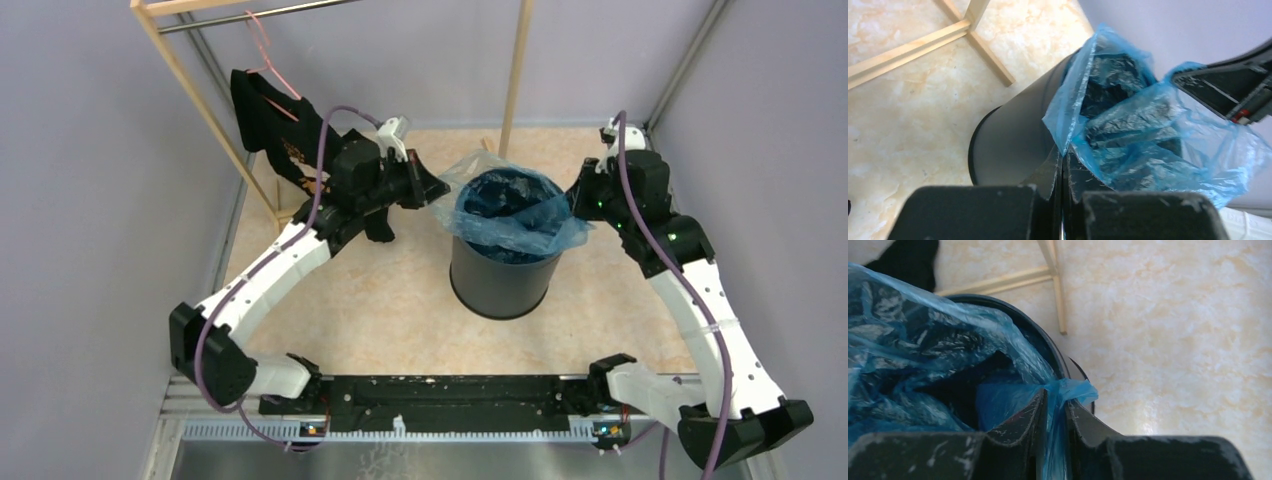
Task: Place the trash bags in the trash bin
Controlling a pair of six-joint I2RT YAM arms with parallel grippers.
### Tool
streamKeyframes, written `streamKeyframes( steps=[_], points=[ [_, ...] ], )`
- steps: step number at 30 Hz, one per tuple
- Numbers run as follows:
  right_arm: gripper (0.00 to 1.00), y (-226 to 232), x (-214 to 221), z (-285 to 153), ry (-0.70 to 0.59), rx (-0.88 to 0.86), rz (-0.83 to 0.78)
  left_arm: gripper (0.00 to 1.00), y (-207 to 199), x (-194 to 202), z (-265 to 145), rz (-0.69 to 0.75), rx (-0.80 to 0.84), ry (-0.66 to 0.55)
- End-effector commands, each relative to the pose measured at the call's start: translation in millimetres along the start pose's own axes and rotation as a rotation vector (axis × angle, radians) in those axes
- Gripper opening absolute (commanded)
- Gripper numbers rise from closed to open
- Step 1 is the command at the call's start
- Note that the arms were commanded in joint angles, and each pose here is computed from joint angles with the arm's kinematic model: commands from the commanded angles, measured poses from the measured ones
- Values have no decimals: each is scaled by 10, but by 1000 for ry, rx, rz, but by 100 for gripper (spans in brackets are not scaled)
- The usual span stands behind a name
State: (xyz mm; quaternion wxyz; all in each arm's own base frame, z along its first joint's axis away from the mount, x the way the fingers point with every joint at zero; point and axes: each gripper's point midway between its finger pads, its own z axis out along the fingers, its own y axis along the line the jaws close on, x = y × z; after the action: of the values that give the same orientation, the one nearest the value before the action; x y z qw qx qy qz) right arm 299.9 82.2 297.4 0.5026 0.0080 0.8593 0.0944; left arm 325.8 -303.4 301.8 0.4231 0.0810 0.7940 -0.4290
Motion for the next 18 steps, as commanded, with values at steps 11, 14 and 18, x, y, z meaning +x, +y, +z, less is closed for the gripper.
streamKeyframes(
  steps=[11, 14, 18],
  points=[
    [62, 229, -416, -209, -189, -127, 48, 32, -314, -304, -299, 179, 99, -88],
    [60, 195, -481, -245, -217, -110, 35, 53, -283, -363, -267, 207, 73, -79],
    [52, 220, -434, -145, -177, -117, 16, 69, -213, -381, -136, 225, 43, -38]
  ],
)
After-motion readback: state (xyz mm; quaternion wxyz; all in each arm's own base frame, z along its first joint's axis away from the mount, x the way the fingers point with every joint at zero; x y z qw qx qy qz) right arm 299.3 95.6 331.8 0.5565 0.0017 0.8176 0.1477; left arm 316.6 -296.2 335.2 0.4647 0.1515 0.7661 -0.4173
